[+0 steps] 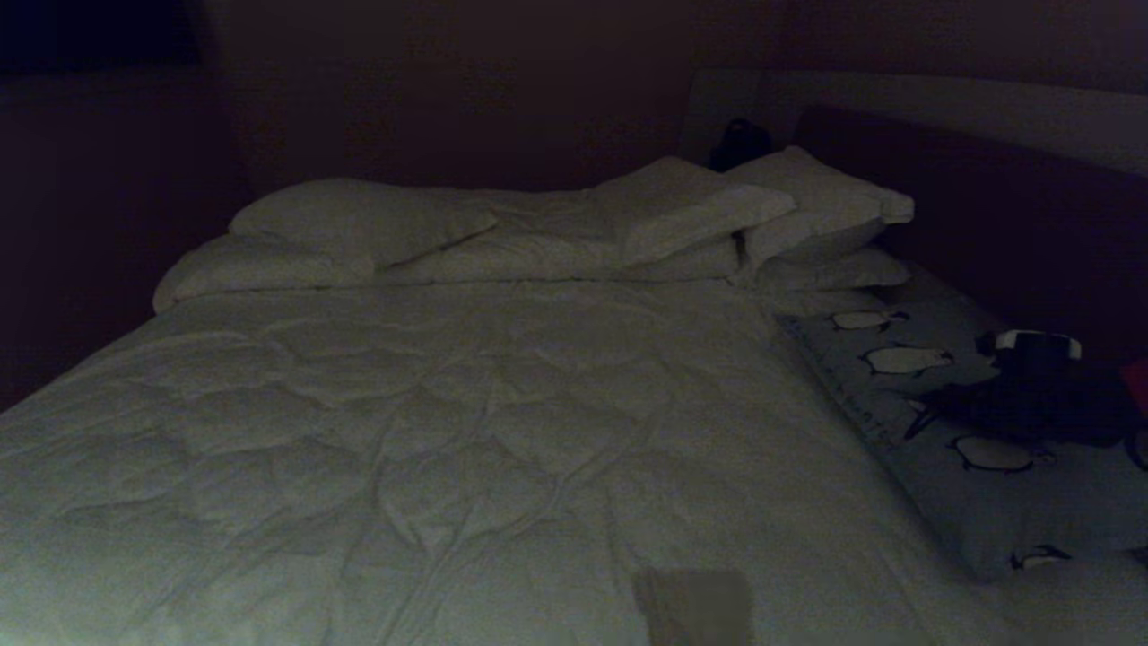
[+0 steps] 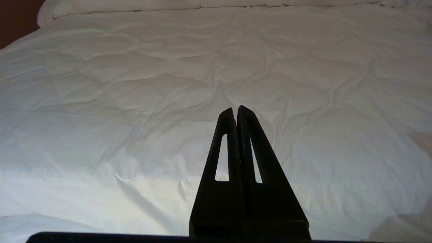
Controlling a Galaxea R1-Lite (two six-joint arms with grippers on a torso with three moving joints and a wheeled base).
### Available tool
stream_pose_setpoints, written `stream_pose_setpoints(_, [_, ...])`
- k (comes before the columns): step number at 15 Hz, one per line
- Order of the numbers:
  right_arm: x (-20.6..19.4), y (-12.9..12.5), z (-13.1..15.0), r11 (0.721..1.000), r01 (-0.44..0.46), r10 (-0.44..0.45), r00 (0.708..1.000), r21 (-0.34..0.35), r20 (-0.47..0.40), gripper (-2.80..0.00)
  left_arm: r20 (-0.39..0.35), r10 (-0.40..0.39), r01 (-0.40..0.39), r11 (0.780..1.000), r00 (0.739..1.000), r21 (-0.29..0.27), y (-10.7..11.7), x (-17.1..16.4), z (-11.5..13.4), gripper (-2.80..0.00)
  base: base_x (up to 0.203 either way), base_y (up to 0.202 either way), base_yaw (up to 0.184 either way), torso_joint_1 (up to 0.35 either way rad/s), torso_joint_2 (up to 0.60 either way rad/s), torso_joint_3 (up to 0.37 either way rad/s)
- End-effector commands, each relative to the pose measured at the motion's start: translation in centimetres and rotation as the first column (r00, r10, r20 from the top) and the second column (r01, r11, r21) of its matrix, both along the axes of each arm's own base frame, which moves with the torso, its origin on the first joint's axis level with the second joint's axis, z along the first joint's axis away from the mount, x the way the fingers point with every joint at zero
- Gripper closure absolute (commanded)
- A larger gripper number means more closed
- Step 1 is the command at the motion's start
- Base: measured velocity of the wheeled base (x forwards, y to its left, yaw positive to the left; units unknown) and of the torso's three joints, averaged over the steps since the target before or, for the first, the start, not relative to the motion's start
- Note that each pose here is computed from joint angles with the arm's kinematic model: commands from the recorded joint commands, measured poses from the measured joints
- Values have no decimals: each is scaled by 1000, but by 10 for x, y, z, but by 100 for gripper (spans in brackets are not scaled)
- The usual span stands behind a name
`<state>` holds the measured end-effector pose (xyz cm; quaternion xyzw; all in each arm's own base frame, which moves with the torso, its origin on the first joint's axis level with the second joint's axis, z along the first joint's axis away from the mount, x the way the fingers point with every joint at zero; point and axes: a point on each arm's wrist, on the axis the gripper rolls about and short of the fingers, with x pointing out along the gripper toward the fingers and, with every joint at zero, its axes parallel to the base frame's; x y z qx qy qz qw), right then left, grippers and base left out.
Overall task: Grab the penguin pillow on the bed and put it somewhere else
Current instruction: Move to the foot of the bed
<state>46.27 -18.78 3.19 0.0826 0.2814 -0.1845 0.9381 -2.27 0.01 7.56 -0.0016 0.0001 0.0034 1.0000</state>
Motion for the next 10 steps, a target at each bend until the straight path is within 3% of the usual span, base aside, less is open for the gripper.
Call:
stream_pose_setpoints(1, [0, -4, -17, 1000, 7, -6, 999, 13, -37, -280, 0, 1, -1, 1000, 1000, 0, 0, 0, 0, 0, 0, 0, 0, 0, 0, 0])
stream_pose_setpoints(5, [-1, -13, -25, 999, 15, -12, 998, 42, -69, -280, 0, 1, -1, 1000, 1000, 0, 0, 0, 0, 0, 0, 0, 0, 0, 0, 0])
stream_pose_setpoints(6, [-1, -14, -27, 999, 14, -10, 997, 51, -73, 0, 0, 1, -1, 1000, 1000, 0, 0, 0, 0, 0, 0, 0, 0, 0, 0, 0])
stream_pose_setpoints(10, [-1, -16, -29, 998, 17, -13, 997, 54, -74, 0, 0, 1, -1, 1000, 1000, 0, 0, 0, 0, 0, 0, 0, 0, 0, 0, 0])
